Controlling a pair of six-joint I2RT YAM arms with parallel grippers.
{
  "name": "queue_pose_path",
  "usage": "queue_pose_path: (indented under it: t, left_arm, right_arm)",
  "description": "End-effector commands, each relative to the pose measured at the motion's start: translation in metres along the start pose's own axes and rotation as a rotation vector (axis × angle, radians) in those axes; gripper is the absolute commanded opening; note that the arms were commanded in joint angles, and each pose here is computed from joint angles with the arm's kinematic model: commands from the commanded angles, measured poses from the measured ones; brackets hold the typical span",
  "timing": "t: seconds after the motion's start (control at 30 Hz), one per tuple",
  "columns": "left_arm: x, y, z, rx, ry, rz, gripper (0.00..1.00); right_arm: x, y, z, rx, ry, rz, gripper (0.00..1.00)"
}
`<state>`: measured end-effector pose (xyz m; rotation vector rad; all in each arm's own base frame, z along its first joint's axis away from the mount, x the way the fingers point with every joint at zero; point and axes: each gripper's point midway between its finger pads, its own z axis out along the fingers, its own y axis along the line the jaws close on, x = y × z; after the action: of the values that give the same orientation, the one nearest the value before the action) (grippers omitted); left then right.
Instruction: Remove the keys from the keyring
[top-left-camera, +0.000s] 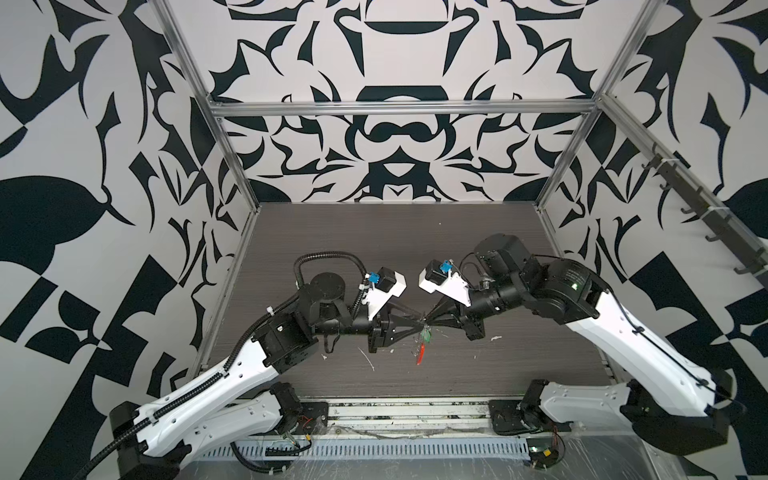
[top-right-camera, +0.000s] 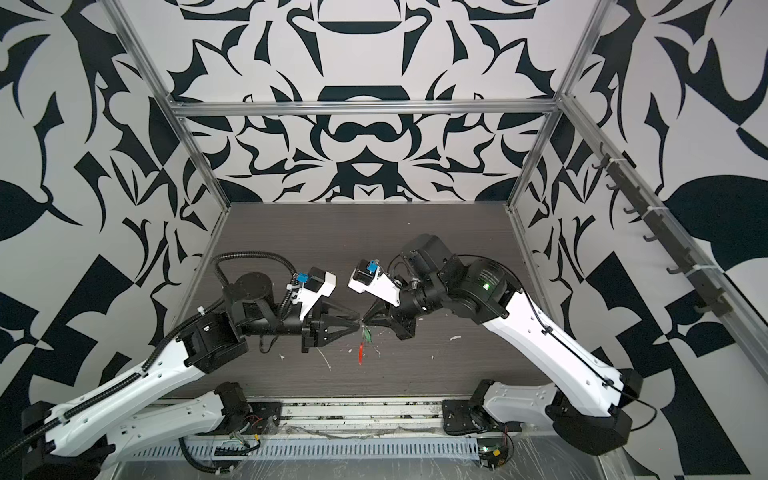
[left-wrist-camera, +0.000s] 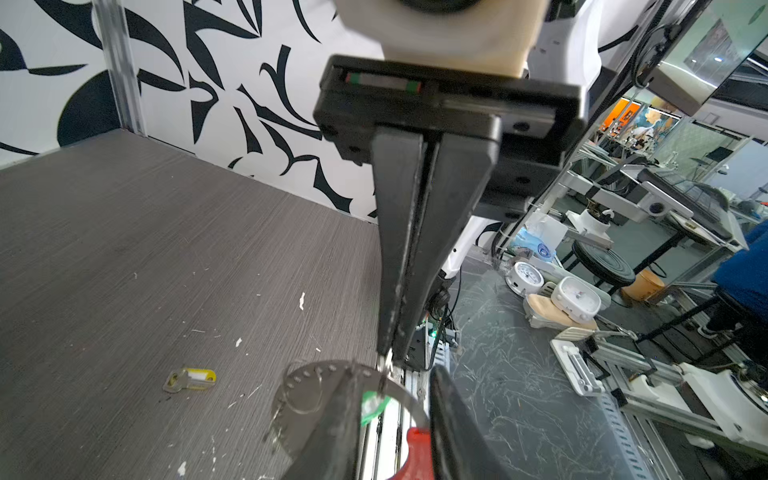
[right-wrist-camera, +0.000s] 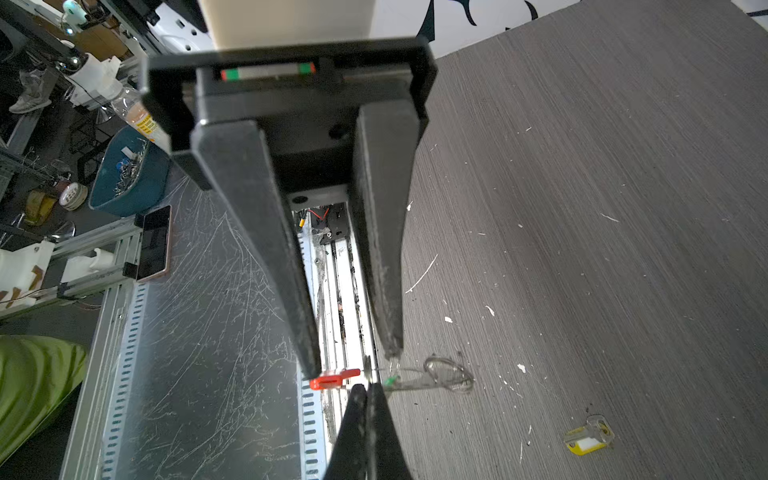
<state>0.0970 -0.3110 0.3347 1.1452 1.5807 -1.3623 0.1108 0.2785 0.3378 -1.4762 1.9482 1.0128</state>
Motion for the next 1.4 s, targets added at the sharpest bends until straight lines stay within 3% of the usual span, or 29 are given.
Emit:
queue_pose_path:
  t: [0.0,0.17,0.5,0.67,0.83,0.87,0.97,1.23,1.37]
  left_arm:
    - [-0.009,-0.009,-0.002,0.033,0.002,0.013,0.28]
    - [-0.008,-0.009,0.001,0.044,0.017,0.002,0.26]
    - [-0.008,-0.009,0.005,0.056,0.022,-0.007,0.0]
    - [-0.01,-0.009,0.005,0.059,0.005,-0.007,0.0]
    - [-0.021,-0.001,0.003,0.015,-0.094,0.005,0.0]
    - [-0.024,0.0,0.001,0.0,-0.124,0.019,0.0]
    - [-0.038,0.004,-0.011,-0.067,-0.251,0.073,0.0]
    - [-0.07,0.004,-0.043,-0.143,-0.534,0.151,0.0]
    - [-0.078,0.001,-0.044,-0.137,-0.569,0.18,0.0]
  right_arm:
    - [-0.017,0.01,-0.013,-0.014,-0.062,-0.053,0.0]
    - [-0.017,0.009,-0.012,-0.014,-0.061,-0.053,0.0]
    - [-0.023,0.006,-0.012,0.004,-0.082,-0.049,0.0]
    - [-0.029,0.006,-0.013,0.001,-0.107,-0.047,0.0]
    - [-0.044,0.007,-0.017,0.008,-0.198,-0.039,0.0]
    - [-0.047,0.006,-0.019,0.016,-0.223,-0.034,0.01]
    - [-0.06,0.001,-0.03,0.075,-0.324,-0.028,0.23]
    - [-0.071,-0.008,-0.066,0.212,-0.65,-0.014,0.4]
    - [-0.066,-0.007,-0.064,0.181,-0.715,0.001,0.45]
